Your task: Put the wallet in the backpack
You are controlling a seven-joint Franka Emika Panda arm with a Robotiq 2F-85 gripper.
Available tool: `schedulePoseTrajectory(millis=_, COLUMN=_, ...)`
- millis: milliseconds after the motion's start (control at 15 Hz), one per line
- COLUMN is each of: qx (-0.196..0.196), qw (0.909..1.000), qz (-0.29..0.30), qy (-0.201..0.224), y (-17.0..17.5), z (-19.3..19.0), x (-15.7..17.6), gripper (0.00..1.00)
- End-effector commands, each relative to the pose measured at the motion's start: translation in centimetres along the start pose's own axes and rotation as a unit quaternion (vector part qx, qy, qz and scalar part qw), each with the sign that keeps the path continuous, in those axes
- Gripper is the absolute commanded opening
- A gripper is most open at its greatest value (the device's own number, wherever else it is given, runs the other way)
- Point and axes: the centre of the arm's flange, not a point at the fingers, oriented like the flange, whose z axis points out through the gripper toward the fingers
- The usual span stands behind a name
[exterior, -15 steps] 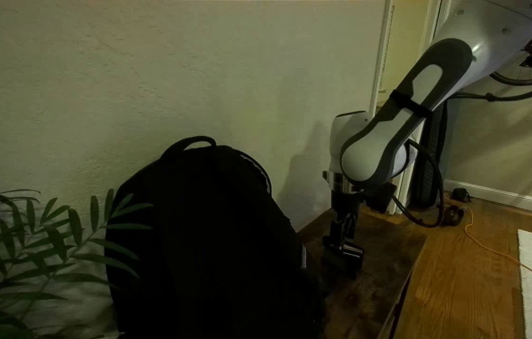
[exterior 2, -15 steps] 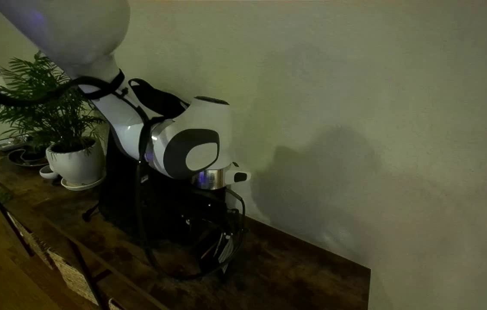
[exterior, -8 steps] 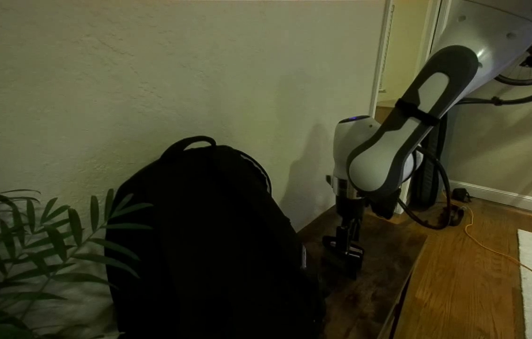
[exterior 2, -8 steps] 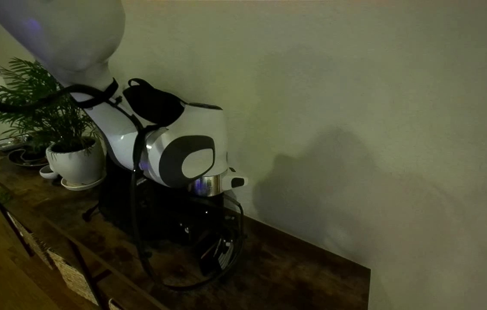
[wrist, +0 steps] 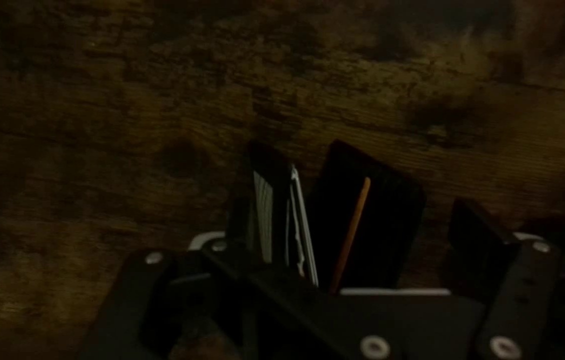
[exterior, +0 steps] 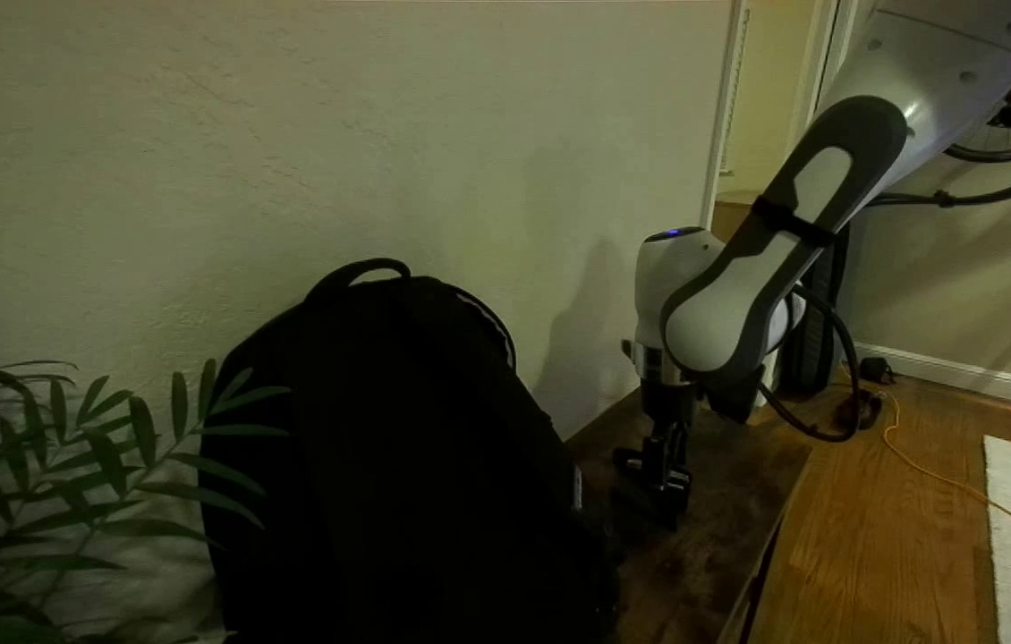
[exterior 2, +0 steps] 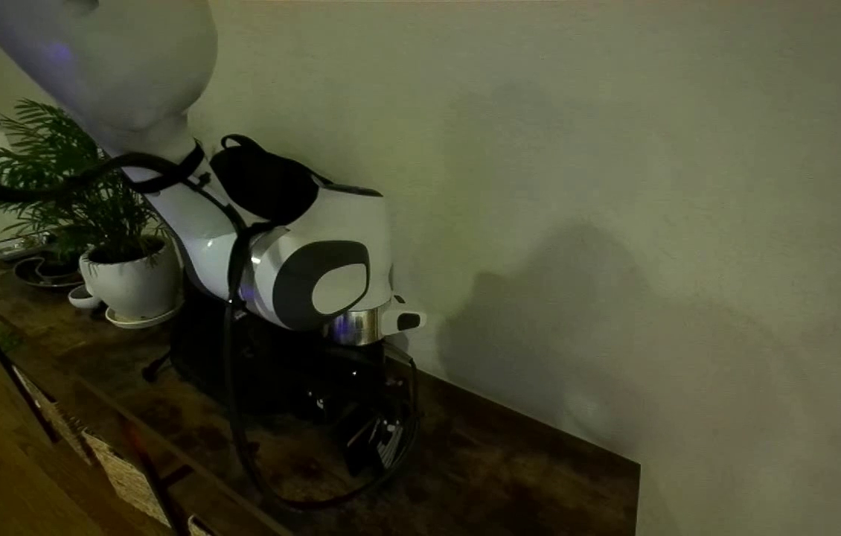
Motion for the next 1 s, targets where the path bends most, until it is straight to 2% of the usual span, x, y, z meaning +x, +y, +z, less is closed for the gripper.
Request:
schedulePoseTrajectory(millis=0, qx=-0.009, qw=0.9998, qz=0.005, qy=0.016, y=-0.2, z=0.3, x=-0.2, gripper=1.0)
schedulePoseTrajectory(millis=667, qx=-0.011, qw=0.9996, qz=0.01, qy=0.022, y=0.3, z=2.4, x=2.2, gripper=1.0)
schedulePoseTrajectory(millis=733, qx=-0.012, qw=0.9996, qz=0.01, qy=0.022, y=0.3, z=2.5, x=2.3, gripper=0.79)
schedulePoseTrajectory(millis=933, qx=-0.018, qw=0.9995, qz=0.009, qy=0.026, y=0.4, z=2.2, x=2.4, gripper=0.61)
